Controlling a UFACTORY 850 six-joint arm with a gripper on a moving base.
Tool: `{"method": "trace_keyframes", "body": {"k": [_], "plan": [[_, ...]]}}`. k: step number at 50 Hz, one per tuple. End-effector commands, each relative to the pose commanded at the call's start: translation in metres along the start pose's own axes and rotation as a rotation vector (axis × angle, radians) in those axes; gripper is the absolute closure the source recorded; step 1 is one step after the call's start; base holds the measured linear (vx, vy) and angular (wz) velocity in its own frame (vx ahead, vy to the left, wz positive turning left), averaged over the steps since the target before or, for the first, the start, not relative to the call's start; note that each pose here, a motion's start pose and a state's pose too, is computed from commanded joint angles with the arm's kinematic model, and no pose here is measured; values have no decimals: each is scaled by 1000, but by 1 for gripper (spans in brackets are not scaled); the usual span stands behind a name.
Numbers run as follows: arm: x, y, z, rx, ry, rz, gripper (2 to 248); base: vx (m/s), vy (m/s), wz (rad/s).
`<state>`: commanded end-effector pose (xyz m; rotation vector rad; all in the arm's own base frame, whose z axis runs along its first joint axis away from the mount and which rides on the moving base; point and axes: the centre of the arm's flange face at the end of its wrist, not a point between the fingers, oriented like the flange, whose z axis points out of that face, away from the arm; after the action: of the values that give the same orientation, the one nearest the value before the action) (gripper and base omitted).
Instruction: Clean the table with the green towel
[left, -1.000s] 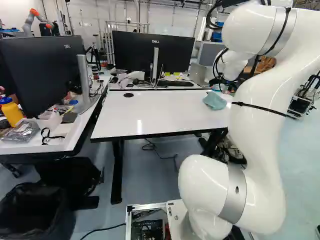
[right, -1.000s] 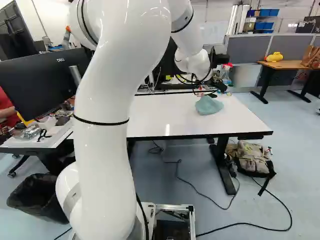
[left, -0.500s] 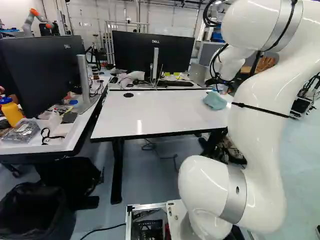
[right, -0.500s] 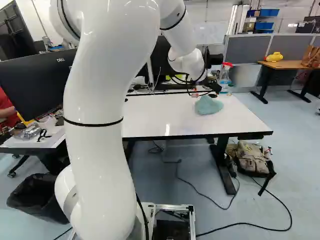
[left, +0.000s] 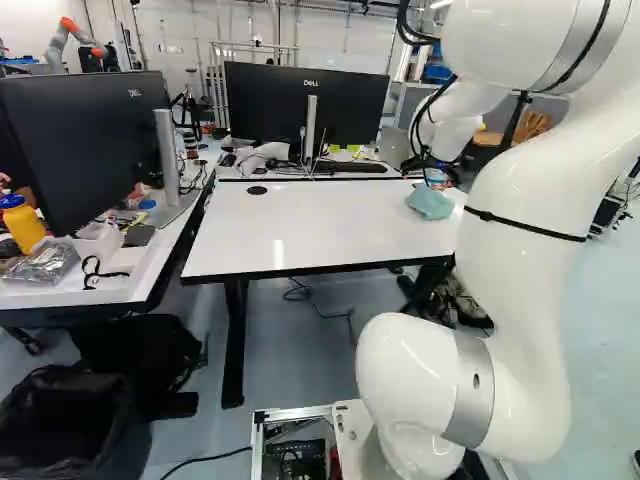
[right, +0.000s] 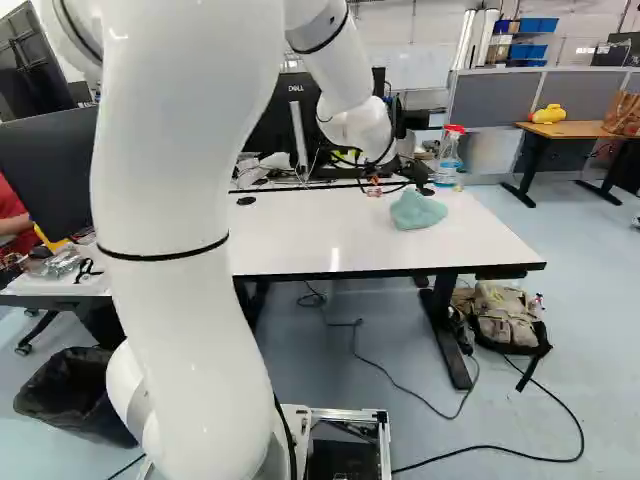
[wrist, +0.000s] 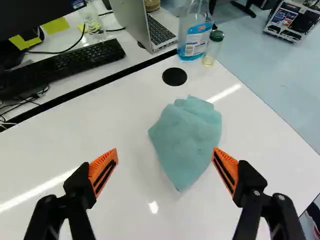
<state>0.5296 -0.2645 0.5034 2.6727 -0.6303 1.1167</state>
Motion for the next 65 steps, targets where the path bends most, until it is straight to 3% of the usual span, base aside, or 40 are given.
{"method": "trace_keyframes", "body": {"k": [65], "plan": [[-62,-82,-66,114,-25,-115,3,0,0,0]]}}
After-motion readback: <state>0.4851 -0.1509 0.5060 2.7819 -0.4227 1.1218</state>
